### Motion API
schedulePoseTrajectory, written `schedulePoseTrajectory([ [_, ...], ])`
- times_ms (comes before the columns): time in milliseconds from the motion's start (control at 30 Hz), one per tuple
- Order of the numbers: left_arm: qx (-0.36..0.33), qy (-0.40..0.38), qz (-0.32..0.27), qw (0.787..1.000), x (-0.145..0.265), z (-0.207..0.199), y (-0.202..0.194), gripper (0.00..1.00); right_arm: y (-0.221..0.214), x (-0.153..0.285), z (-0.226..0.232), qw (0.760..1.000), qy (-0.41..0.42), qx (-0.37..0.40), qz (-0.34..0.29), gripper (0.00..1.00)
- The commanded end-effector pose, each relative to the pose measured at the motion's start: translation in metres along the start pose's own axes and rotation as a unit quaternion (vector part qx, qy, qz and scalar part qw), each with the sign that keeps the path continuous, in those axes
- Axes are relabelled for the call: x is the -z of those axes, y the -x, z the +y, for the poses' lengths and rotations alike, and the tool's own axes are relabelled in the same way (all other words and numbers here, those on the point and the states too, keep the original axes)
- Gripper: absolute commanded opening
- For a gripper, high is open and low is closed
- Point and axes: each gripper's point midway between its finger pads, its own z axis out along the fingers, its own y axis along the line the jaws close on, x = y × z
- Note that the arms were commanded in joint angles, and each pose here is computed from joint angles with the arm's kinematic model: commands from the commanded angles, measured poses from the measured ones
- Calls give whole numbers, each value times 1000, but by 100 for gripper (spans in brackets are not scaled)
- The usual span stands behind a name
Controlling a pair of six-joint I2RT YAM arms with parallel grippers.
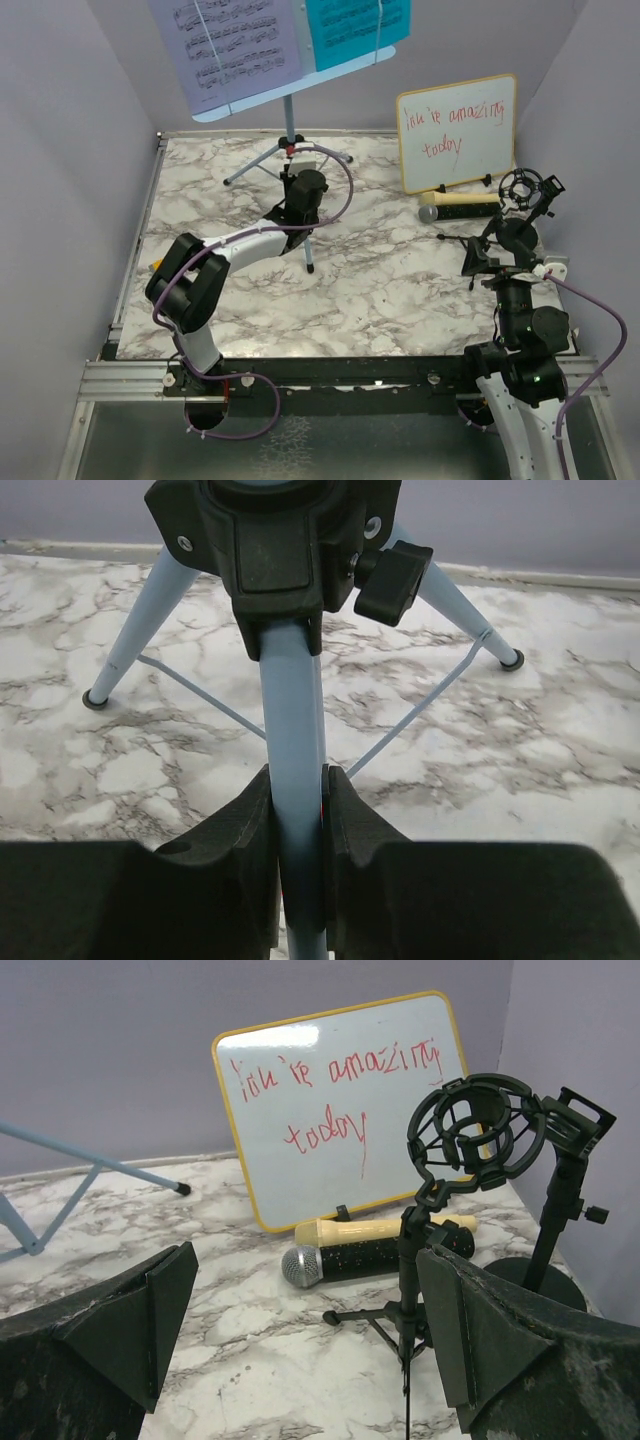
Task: Pack up the instrument practice props
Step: Move the music stand to the center of the board.
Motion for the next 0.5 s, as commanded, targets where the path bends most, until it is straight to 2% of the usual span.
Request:
schedulePoseTrajectory([
  [0,-36,-88,-4,995,38,-45,7,3,20,12,-5,999,-6,-4,-47,100],
  [467,15,-157,53,986,91,-91,-21,0,18,12,-5,999,-5,1,-44,100],
])
